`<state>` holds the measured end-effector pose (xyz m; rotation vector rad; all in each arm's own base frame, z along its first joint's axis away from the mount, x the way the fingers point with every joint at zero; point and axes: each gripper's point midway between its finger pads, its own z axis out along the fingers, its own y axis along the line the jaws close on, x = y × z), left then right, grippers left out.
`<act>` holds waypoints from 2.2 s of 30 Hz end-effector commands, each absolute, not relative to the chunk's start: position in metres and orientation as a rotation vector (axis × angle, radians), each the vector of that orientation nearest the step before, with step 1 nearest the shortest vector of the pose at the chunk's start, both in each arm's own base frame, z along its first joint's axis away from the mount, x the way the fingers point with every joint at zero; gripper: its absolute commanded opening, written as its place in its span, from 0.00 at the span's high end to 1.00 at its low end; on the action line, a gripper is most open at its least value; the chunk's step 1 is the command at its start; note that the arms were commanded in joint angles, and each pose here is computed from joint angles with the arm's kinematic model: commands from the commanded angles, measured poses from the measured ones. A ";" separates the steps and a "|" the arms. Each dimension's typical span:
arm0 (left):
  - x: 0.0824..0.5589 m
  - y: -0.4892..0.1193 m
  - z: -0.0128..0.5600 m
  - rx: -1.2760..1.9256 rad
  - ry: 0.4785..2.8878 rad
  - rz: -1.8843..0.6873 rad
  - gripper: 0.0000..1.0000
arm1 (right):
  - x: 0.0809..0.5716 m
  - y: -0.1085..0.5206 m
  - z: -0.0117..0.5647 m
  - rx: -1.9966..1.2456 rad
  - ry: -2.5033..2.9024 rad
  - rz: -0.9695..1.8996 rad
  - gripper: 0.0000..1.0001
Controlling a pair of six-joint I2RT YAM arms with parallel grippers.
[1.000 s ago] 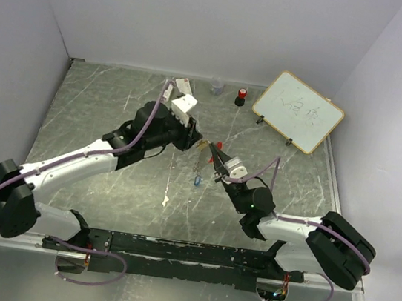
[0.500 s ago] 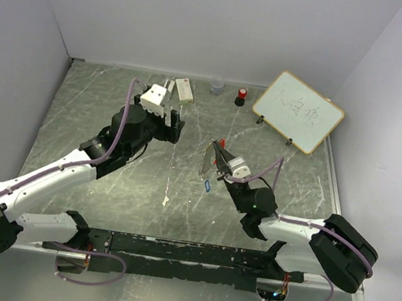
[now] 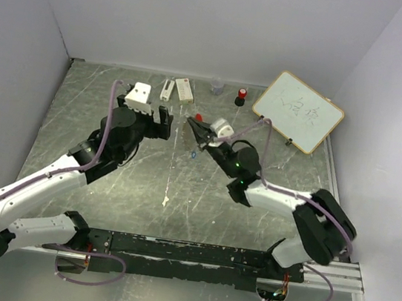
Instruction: Put the keys on the keyring
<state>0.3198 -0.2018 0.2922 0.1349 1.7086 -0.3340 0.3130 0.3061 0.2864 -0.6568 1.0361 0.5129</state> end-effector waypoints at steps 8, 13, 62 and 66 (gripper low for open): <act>0.303 -0.126 0.318 -0.127 1.617 -0.286 0.00 | 0.341 0.391 0.273 -0.716 0.991 0.837 1.00; 0.302 -0.118 0.315 -0.133 1.624 -0.254 0.00 | 0.346 0.384 0.240 -0.687 1.061 0.869 1.00; 0.324 -0.164 0.279 -0.026 1.707 -0.371 0.00 | 0.429 0.258 0.091 -0.231 1.861 0.549 0.87; 0.323 -0.163 0.280 -0.025 1.706 -0.373 0.00 | 0.441 0.249 0.087 -0.173 1.879 0.520 0.60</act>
